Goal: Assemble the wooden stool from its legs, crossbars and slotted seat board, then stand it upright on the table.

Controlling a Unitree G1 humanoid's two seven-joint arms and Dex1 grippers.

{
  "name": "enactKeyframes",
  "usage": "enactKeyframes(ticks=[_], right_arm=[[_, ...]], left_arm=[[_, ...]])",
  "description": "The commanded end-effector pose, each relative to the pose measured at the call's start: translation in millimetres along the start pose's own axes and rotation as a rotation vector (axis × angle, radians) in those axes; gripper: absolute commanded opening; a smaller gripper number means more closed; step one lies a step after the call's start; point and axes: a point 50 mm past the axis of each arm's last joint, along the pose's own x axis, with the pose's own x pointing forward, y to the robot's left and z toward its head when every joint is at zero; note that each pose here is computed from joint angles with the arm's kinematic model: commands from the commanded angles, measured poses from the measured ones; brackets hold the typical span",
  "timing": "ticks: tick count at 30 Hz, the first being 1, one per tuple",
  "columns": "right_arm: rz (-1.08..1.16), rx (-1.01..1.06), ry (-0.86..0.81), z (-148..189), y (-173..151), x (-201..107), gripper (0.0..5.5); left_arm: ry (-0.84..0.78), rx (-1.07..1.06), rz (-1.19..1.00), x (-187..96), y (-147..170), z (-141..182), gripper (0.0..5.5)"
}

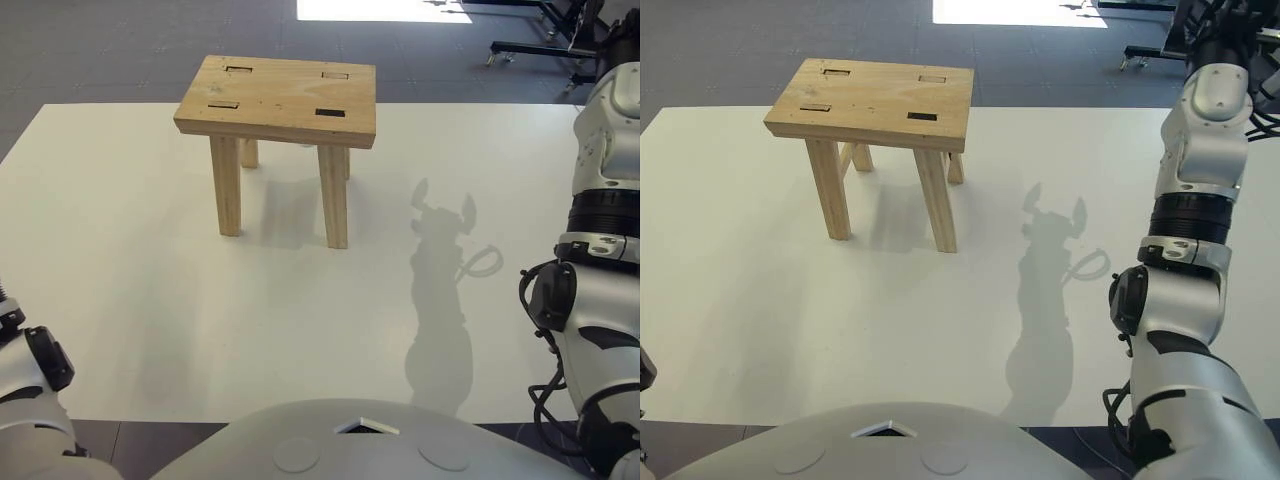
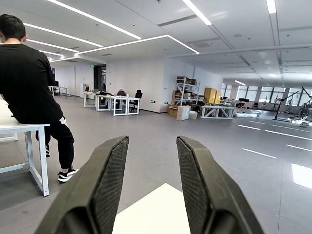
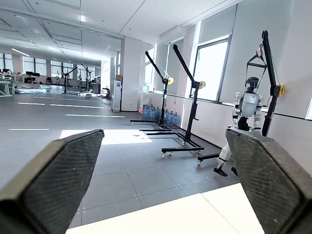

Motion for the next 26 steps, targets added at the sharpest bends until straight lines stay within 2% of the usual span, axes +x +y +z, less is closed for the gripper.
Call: enactKeyframes(ticks=[1, 6, 20, 26], right_arm=[[0.013, 0.031, 0.009, -3, 6, 1, 4.57], [0.081, 0.057, 0.033, -12, 18, 0, 4.57], [0.130, 0.063, 0.051, -18, 40, 1, 4.57], [0.113, 0.070, 0.053, -21, 36, -1, 4.57]], left_arm=[[0.007, 0.020, -0.046, 0, -11, -3, 1.81], [0.039, 0.053, -0.022, -14, -3, -14, 1.81], [0.058, 0.047, -0.108, -18, -34, -12, 1.81], [0.044, 0.054, -0.121, -21, -42, -14, 1.81]])
